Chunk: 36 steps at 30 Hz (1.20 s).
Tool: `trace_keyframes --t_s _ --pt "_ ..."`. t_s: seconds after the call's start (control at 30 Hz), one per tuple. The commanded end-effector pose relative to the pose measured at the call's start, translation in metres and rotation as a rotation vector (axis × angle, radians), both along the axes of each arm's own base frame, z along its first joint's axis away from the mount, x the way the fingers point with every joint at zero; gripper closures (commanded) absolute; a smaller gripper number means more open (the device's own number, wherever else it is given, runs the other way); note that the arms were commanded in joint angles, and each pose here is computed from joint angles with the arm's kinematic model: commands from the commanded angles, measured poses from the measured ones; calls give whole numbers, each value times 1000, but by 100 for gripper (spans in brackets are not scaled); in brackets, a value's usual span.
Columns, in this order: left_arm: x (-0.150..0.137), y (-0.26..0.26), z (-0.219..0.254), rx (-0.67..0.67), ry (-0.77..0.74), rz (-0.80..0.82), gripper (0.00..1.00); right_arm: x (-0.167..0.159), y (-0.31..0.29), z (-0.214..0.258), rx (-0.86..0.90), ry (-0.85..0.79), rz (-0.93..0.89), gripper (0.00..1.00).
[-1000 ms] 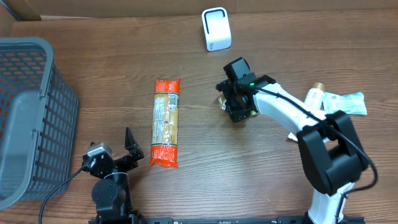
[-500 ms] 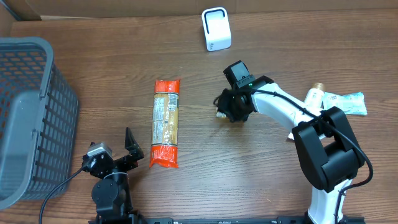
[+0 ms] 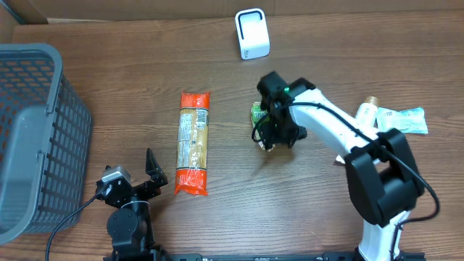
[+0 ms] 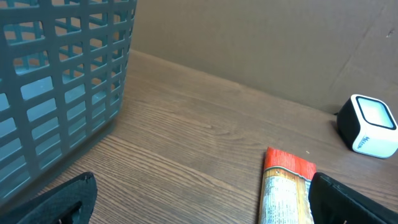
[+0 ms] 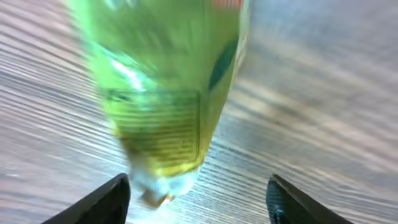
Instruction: Scan the item barcode
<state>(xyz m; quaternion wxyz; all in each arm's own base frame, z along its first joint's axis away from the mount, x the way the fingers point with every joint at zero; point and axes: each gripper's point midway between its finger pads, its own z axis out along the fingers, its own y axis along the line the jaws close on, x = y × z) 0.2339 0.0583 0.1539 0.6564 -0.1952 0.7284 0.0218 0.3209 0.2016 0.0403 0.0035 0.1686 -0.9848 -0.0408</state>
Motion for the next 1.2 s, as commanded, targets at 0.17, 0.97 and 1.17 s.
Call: trace_keyframes --t_s 0.17,0.97,1.17 --pt "-1 1 2 19 -4 6 0 2 25 16 177 -52 45 36" --pt "-1 1 2 19 -4 6 0 17 -30 49 -333 -378 -21 96" --pt "-1 1 2 19 -4 6 0 11 -19 28 -504 -453 24 96"
